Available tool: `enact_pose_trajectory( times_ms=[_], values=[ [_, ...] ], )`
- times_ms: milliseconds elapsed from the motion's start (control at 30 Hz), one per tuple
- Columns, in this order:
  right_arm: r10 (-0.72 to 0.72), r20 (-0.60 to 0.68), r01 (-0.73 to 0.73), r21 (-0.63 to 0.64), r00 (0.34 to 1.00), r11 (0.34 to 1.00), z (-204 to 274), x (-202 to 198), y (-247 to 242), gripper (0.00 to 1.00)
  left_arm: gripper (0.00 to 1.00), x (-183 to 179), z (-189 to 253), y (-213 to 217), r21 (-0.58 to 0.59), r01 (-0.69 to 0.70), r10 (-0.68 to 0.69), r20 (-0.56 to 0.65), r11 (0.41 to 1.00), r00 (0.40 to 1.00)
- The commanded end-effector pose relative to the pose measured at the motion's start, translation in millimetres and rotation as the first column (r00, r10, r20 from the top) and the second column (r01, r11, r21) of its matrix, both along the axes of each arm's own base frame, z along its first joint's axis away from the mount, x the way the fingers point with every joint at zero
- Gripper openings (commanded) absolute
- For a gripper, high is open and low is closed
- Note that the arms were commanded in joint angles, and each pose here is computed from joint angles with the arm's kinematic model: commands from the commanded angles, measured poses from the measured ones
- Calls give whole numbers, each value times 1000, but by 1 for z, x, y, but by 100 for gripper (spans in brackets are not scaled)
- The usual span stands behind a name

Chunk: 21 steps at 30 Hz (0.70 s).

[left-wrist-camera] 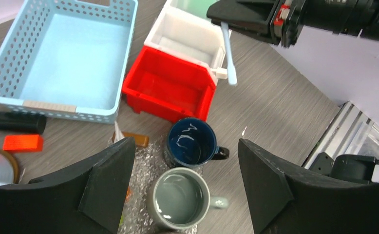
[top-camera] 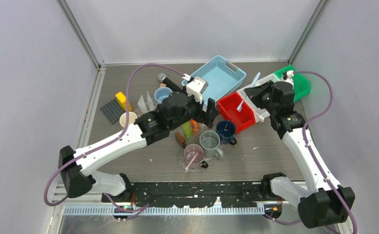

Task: Prepare toiletry sets of a toothbrush and toothpaste on the tray
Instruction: Pick up the toothbrush from the storage box.

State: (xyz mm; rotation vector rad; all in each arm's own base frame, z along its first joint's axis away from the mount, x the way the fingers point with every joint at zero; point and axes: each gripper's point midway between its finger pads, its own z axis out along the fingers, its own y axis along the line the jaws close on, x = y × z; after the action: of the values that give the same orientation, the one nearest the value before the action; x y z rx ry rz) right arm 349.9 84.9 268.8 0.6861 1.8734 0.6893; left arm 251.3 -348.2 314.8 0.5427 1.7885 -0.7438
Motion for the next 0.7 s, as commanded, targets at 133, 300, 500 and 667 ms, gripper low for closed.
enact_pose_trajectory(
  times_ms=[133, 300, 500, 667],
  values=[
    [-62, 92, 35, 273, 994, 961, 23, -9, 21, 1, 77, 14, 20, -40, -97, -10, 16, 60, 995, 998],
    [-91, 69, 65, 308, 993, 949, 13, -12, 26, 1, 73, 17, 8, -62, -69, -3, 7, 50, 998, 999],
    [-72, 39, 55, 333, 997, 941, 3, -18, 37, 1, 70, 16, -6, -80, -34, -2, 3, 29, 999, 1000],
    [-61, 50, 41, 339, 997, 940, 5, -23, 41, 1, 63, 20, -14, -83, -26, -31, 32, 15, 999, 999]
  ],
)
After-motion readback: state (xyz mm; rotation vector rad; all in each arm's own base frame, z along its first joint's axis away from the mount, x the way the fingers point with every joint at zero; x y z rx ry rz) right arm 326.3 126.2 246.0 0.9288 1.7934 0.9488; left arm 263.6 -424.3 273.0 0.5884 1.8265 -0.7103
